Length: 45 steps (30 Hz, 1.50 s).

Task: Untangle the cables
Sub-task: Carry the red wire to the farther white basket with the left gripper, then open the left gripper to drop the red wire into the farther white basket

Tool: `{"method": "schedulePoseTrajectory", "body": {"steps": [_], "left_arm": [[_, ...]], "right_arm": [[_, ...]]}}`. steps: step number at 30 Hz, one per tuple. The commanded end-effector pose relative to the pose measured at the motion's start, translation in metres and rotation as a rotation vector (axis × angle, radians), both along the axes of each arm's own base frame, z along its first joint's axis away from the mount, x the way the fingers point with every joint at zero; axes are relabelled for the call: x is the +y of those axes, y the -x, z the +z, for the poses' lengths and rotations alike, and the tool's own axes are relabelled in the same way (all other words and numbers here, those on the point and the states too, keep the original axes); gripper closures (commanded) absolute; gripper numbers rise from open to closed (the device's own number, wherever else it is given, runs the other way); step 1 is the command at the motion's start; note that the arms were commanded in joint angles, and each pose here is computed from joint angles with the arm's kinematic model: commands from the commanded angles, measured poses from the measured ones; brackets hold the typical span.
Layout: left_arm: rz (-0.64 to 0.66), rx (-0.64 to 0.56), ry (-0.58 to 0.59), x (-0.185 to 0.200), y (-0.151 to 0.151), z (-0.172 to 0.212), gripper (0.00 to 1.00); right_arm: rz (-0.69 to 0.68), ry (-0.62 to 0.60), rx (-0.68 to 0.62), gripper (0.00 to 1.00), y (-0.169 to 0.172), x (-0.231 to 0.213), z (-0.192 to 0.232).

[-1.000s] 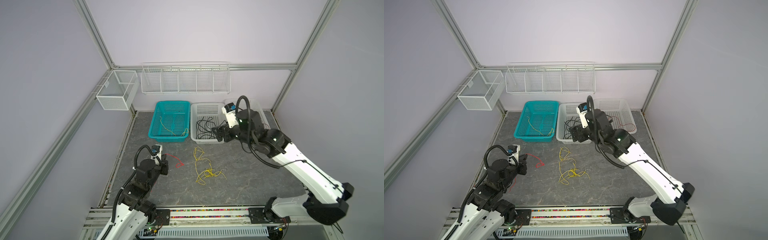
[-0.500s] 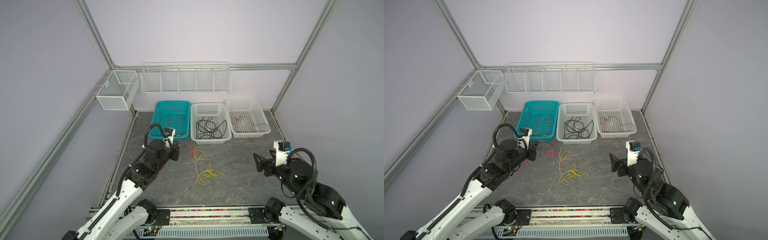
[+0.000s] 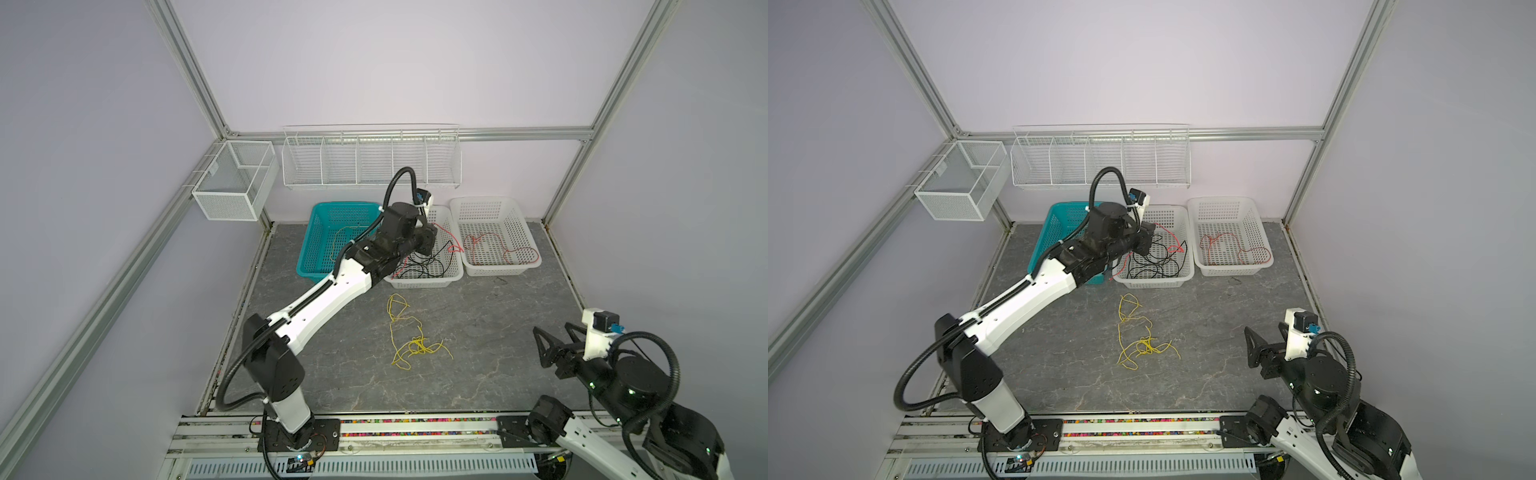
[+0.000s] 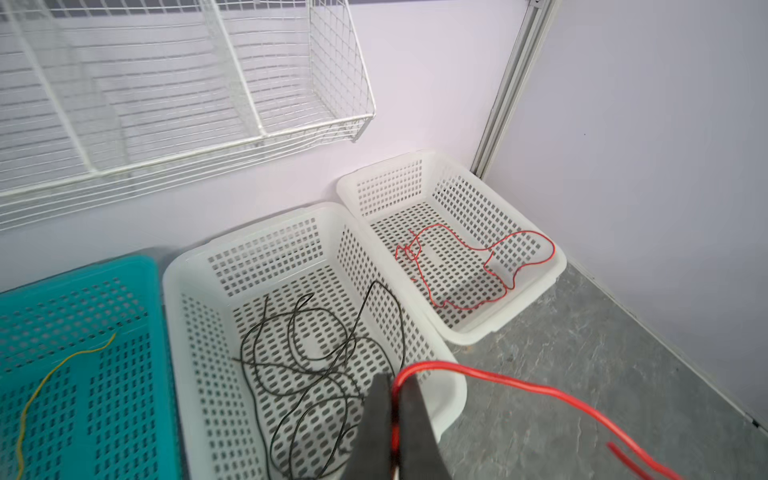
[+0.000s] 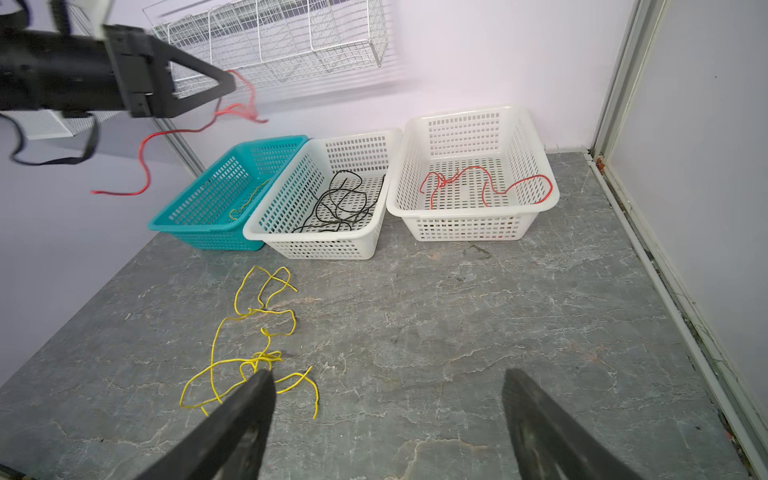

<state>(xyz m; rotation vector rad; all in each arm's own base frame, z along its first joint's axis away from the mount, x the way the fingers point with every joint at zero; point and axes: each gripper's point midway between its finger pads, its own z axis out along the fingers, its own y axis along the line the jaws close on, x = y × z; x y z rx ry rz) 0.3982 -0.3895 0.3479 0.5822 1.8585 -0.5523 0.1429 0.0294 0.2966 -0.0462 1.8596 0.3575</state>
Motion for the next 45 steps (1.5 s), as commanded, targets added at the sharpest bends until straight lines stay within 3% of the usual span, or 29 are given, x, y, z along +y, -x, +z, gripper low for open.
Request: {"method": "schedulePoseTrajectory", "body": {"steps": [1,9,13,19,29,37,42,45], "left_arm": [[-0.057,-0.001,0.031,-0.041,-0.008,0.003,1.00],[-0.094,-0.048,0.141,-0.123,-0.046,-0.003,1.00],[-0.086,-0.108,0.264,-0.146,-0.064,0.001,1.00],[-0.037,-0.207,0.444,-0.161,-0.087,-0.006,1.00],[0.044,-0.227,0.561,-0.169,-0.113,-0.055,1.00],[0.069,-0.175,0.612,-0.171,-0.116,-0.070,1.00],[0.028,-0.150,0.522,-0.179,-0.111,-0.082,0.99],[0.021,-0.123,0.474,-0.181,-0.110,-0.093,0.92]], "right_arm": [[-0.003,-0.026,-0.006,0.12,0.006,-0.007,-0.003],[-0.039,-0.084,-0.073,0.12,0.015,-0.024,-0.006],[-0.030,-0.082,-0.071,0.12,0.015,-0.022,-0.006],[-0.009,-0.096,-0.094,0.12,0.014,-0.017,-0.001],[0.016,-0.087,-0.104,0.12,0.014,-0.011,0.000],[0.030,-0.087,-0.111,0.12,0.014,-0.006,0.001],[0.024,-0.085,-0.098,0.12,0.015,-0.008,-0.001],[0.024,-0.085,-0.101,0.12,0.014,-0.007,-0.001]]}}
